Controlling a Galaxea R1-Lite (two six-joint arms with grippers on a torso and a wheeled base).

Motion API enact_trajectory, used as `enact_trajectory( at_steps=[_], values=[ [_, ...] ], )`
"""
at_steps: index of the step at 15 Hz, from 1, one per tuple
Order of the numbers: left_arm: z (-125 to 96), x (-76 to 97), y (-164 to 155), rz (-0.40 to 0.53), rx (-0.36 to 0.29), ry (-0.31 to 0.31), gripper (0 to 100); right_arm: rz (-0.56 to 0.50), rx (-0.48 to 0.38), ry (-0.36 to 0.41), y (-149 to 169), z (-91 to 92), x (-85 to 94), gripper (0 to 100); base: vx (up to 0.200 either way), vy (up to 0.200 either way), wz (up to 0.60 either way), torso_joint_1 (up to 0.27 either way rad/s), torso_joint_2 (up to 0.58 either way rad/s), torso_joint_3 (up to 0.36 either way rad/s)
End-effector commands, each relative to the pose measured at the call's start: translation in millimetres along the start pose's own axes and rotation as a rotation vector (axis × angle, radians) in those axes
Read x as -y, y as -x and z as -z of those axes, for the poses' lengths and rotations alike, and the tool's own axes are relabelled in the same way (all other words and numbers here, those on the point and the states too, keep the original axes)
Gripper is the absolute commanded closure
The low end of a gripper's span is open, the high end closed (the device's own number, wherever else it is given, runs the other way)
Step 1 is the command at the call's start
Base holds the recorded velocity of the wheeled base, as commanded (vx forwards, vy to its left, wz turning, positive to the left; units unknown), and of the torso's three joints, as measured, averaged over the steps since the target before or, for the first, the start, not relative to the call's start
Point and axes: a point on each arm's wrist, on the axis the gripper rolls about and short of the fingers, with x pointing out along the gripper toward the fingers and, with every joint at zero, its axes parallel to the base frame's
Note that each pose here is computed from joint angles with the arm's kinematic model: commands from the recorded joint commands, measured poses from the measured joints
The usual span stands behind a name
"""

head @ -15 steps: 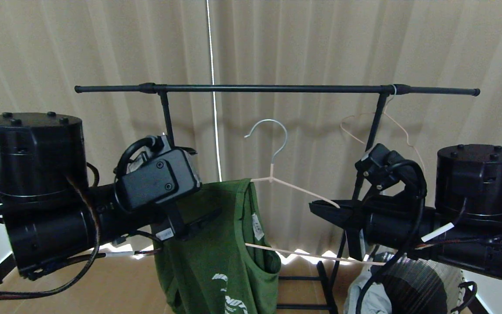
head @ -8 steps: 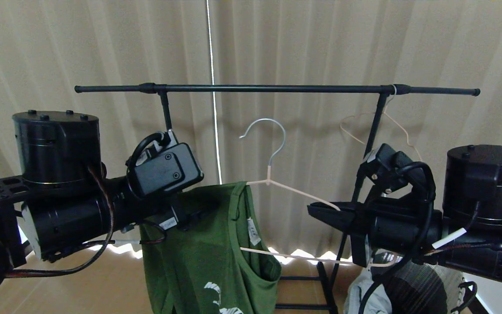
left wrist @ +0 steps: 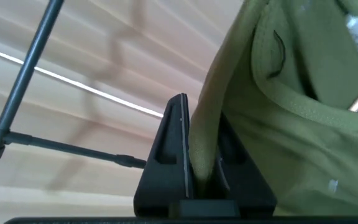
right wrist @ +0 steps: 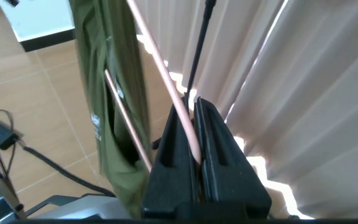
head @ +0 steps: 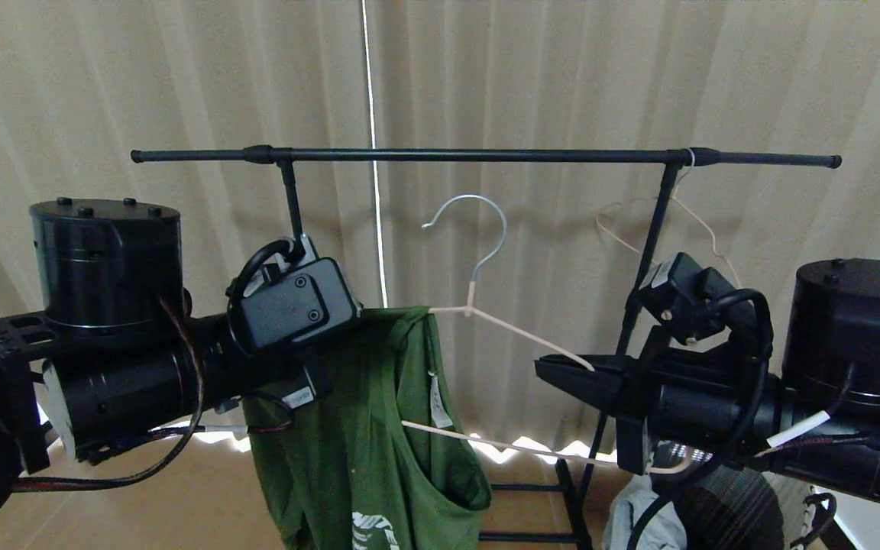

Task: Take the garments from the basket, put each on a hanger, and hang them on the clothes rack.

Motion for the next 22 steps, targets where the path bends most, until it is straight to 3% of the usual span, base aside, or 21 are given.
enact_trajectory(
  at_steps=[1,6,7,9,14,15,16,17,19,22],
  values=[
    [-0.6,-0.4,1.0,-0.004,0.002,0.002,100,0.0,-0.008,-0.001,-2.0,1.2,0.3,100,0.0,0.0,0.0,0.0,0.0,0.0],
    [0.3,-2.5,2.0,-0.015,-0.004,0.011,100,0.003,-0.003,-0.001,-2.0,-0.1,1.1,100,0.0,0.0,0.0,0.0,0.0,0.0],
    [0.7,-2.8,2.0,-0.018,-0.007,0.015,100,0.004,-0.006,-0.002,-2.4,0.6,1.2,0,0.0,0.0,0.0,0.0,0.0,0.0],
    [1.1,-3.1,2.0,-0.021,-0.011,0.017,100,0.009,-0.009,-0.001,-2.2,1.5,1.6,0,0.0,0.0,0.0,0.0,0.0,0.0],
    [11.4,-13.5,4.6,-0.187,-0.198,0.034,100,0.095,0.024,-0.015,5.5,3.6,21.0,0,0.0,0.0,0.0,0.0,0.0,0.0],
    [12.0,-14.5,5.0,-0.227,-0.234,0.068,100,0.104,0.03,-0.015,6.5,7.0,22.5,0,0.0,0.0,0.0,0.0,0.0,0.0],
    [11.2,-16.8,5.4,-0.279,-0.261,0.139,100,0.11,0.031,-0.016,7.1,12.3,23.2,0,0.0,0.0,0.0,0.0,0.0,0.0],
    [11.3,-16.8,5.4,-0.28,-0.262,0.142,100,0.11,0.031,-0.016,7.2,12.6,23.1,0,0.0,0.0,0.0,0.0,0.0,0.0],
    [11.2,-20.1,4.2,-0.371,-0.318,0.23,100,0.108,0.018,-0.021,7.5,19.4,22.1,0,0.0,0.0,0.0,0.0,0.0,0.0],
    [-0.6,-14.6,4.9,-0.364,-0.256,0.325,100,0.072,-0.015,-0.023,-2.2,25.6,16.0,0,0.0,0.0,0.0,0.0,0.0,0.0]
  ],
)
